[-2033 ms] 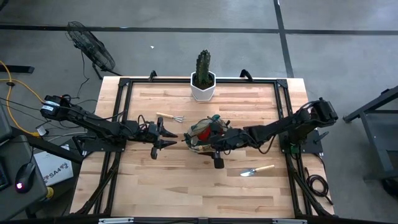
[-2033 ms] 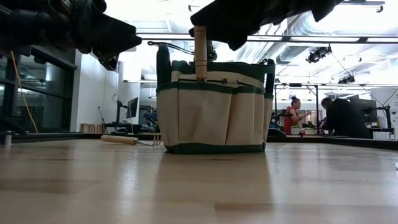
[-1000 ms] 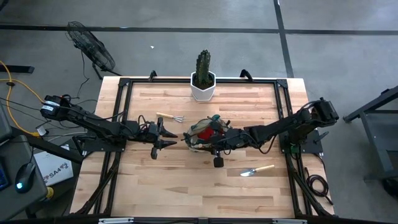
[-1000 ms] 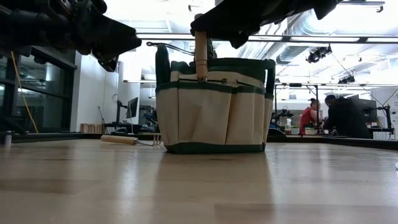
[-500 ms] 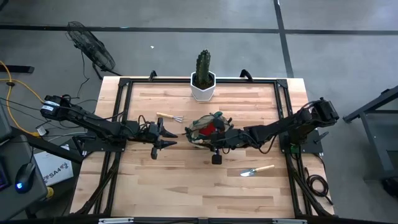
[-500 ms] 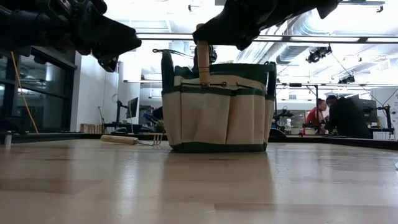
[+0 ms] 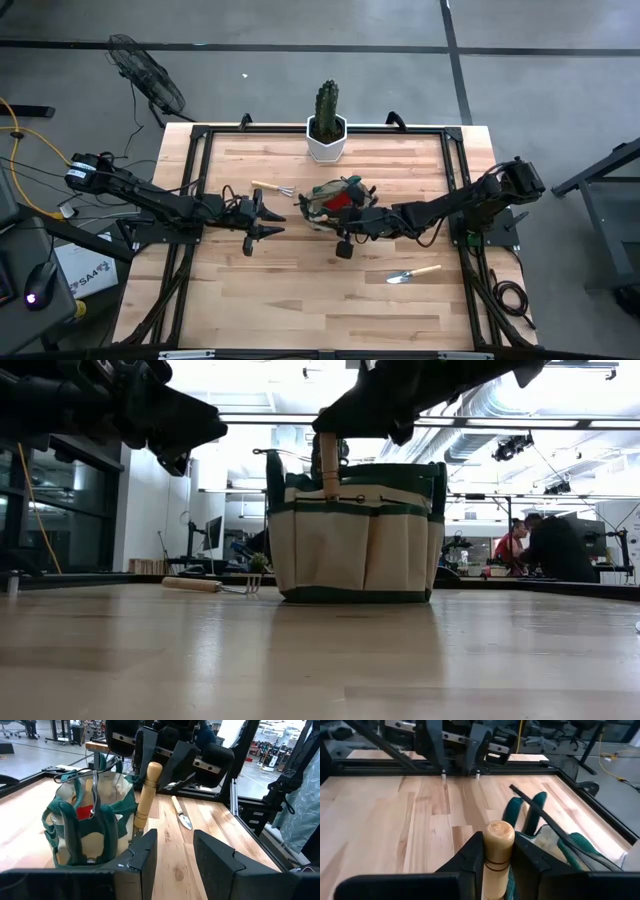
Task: Pick & Place Garden tools in Gardening bag
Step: Put the brown trowel into the brown gardening bag
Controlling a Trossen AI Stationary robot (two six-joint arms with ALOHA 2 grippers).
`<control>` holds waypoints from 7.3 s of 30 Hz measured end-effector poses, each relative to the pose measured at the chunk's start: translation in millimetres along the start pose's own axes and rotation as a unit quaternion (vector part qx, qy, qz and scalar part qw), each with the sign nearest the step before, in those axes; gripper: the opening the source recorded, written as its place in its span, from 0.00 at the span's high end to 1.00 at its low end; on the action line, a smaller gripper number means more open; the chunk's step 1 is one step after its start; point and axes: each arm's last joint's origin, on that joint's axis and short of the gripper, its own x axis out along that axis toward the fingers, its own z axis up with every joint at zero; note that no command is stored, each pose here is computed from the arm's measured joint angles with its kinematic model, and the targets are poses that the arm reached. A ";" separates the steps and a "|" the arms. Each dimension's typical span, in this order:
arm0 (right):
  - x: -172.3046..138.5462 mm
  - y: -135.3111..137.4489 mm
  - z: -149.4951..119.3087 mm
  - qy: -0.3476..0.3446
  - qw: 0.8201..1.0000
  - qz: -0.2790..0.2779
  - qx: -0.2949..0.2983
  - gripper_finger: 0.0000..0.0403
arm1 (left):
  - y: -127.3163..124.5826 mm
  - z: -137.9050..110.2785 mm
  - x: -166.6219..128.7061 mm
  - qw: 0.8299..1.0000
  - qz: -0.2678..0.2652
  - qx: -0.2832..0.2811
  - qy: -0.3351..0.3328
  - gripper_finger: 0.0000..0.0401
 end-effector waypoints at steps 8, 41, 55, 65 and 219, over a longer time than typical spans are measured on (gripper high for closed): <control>-0.1 -2.3 0.3 -0.004 0.999 -0.038 0.029 0.84 | 0.0 0.0 0.0 1.000 0.000 0.000 0.000 0.69; 3.4 -10.8 -8.7 0.046 0.999 -0.020 -0.016 0.84 | 0.0 0.0 0.0 1.000 0.000 0.000 0.000 0.69; 4.6 -13.8 -8.1 0.044 0.999 -0.028 -0.001 0.66 | 0.0 0.0 0.0 1.000 0.000 0.000 0.000 0.69; 3.4 -14.3 -6.9 0.043 0.999 -0.029 0.002 0.44 | 0.2 -0.1 0.0 1.000 0.003 0.002 0.000 0.69; -209.9 33.9 -152.2 0.536 0.841 0.062 -0.040 0.39 | 11.2 -24.5 -43.9 0.999 0.000 0.014 -0.036 0.69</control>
